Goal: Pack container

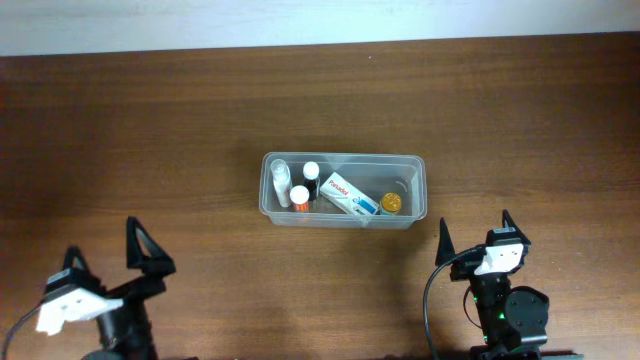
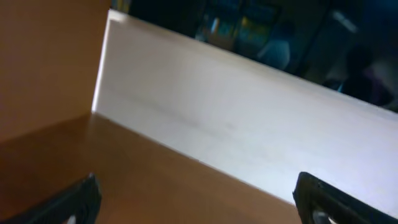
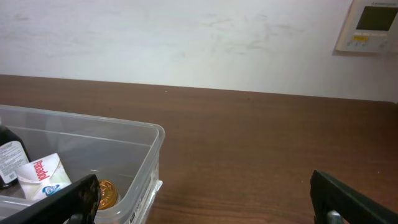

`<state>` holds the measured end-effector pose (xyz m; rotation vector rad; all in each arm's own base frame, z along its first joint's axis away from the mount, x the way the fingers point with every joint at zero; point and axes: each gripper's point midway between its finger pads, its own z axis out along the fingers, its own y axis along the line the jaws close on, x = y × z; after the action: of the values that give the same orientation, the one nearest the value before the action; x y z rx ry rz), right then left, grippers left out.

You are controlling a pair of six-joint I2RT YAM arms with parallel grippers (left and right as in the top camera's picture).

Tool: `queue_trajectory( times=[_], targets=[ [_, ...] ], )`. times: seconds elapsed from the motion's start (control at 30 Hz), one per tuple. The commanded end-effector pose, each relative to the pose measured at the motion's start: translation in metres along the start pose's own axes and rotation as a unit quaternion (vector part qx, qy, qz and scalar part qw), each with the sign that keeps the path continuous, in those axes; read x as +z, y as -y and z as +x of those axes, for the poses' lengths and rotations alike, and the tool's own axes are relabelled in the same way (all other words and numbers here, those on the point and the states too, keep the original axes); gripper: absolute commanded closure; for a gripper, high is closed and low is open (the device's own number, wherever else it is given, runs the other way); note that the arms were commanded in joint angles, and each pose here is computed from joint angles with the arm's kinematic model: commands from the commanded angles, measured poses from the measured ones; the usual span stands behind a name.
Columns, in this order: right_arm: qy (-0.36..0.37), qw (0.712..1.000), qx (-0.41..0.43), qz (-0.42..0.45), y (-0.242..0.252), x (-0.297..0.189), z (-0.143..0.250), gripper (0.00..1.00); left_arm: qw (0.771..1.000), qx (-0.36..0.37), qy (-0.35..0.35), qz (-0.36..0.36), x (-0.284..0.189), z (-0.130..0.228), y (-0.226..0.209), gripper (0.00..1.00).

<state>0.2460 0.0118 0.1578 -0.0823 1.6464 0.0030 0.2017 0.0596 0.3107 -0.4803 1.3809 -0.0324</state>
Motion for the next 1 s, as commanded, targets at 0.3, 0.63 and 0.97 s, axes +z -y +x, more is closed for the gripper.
queue_trajectory(
  times=[0.3,0.63,0.97],
  targets=[
    [0.000,1.000,0.001,0.001,0.001,0.000,0.002,0.02,0.998,-0.012,0.018,0.065,0.015,0.069,0.002,0.01],
    [0.001,1.000,0.001,0.001,0.001,0.000,0.002,0.02,0.996,-0.014,0.000,0.091,0.013,0.079,0.013,0.01],
    [0.000,1.000,0.001,0.001,0.001,0.000,0.002,0.02,0.995,-0.011,-0.025,0.100,0.016,0.112,0.010,0.01]
  ],
)
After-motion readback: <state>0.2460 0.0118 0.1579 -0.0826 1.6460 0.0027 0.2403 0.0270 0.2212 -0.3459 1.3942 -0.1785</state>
